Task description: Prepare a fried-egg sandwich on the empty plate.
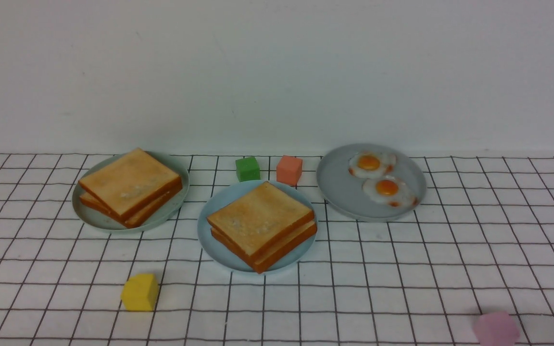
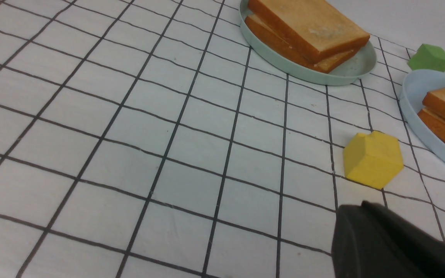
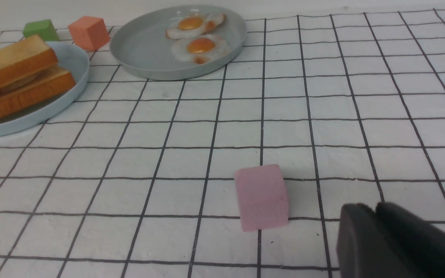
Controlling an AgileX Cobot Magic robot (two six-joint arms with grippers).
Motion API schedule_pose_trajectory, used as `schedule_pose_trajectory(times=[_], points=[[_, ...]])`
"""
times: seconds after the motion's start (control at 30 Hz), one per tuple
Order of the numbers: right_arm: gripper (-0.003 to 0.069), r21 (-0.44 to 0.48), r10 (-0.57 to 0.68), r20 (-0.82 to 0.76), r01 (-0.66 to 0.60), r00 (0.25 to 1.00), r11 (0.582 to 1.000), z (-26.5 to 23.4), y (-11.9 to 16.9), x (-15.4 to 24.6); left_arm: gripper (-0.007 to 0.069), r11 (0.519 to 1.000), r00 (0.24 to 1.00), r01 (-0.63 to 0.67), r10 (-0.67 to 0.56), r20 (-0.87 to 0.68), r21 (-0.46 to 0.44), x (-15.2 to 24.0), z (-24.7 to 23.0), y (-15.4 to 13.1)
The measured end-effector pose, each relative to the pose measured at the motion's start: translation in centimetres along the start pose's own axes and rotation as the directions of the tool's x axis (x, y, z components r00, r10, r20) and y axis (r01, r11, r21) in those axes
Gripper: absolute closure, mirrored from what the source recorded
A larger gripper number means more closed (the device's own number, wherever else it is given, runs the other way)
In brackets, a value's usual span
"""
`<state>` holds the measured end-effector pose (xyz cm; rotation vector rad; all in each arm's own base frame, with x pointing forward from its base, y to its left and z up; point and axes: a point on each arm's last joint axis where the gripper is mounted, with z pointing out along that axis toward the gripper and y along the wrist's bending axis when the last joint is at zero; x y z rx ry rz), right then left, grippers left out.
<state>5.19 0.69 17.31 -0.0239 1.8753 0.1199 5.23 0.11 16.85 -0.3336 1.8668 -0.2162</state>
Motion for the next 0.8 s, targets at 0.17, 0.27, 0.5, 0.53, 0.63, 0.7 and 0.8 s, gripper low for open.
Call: schedule_pose_trajectory(times=[0.17, 0.27, 0.5, 0.53, 0.63, 0.7, 0.8], points=[[0.0576, 0.0, 0.0, 0.0, 0.0, 1.0, 1.0, 0.0, 0.0, 0.0, 0.0626, 1.0, 1.0, -0.001, 0.001, 0.0, 0.0, 0.0, 0.0, 0.0], [0.0573, 0.0, 0.0, 0.0, 0.0, 1.0, 1.0, 0.0, 0.0, 0.0, 0.0623, 1.0, 1.0, -0.001, 0.001, 0.0, 0.0, 0.0, 0.0, 0.0], [0.0566, 0.0, 0.0, 0.0, 0.0, 1.0, 1.0, 0.0, 0.0, 0.0, 0.0617, 1.0, 1.0, -0.001, 0.001, 0.0, 0.0, 0.0, 0.0, 0.0], [0.0564, 0.0, 0.0, 0.0, 0.0, 1.0, 1.0, 0.0, 0.0, 0.0, 0.0615, 1.0, 1.0, -0.001, 0.001, 0.0, 0.0, 0.0, 0.0, 0.0], [0.0559, 0.0, 0.0, 0.0, 0.0, 1.0, 1.0, 0.0, 0.0, 0.0, 0.0614, 1.0, 1.0, -0.001, 0.001, 0.0, 0.0, 0.0, 0.0, 0.0], [0.0557, 0.0, 0.0, 0.0, 0.0, 1.0, 1.0, 0.0, 0.0, 0.0, 0.0613, 1.0, 1.0, -0.001, 0.001, 0.0, 0.0, 0.0, 0.0, 0.0], [0.0555, 0.0, 0.0, 0.0, 0.0, 1.0, 1.0, 0.0, 0.0, 0.0, 0.0611, 1.0, 1.0, -0.001, 0.001, 0.0, 0.0, 0.0, 0.0, 0.0]])
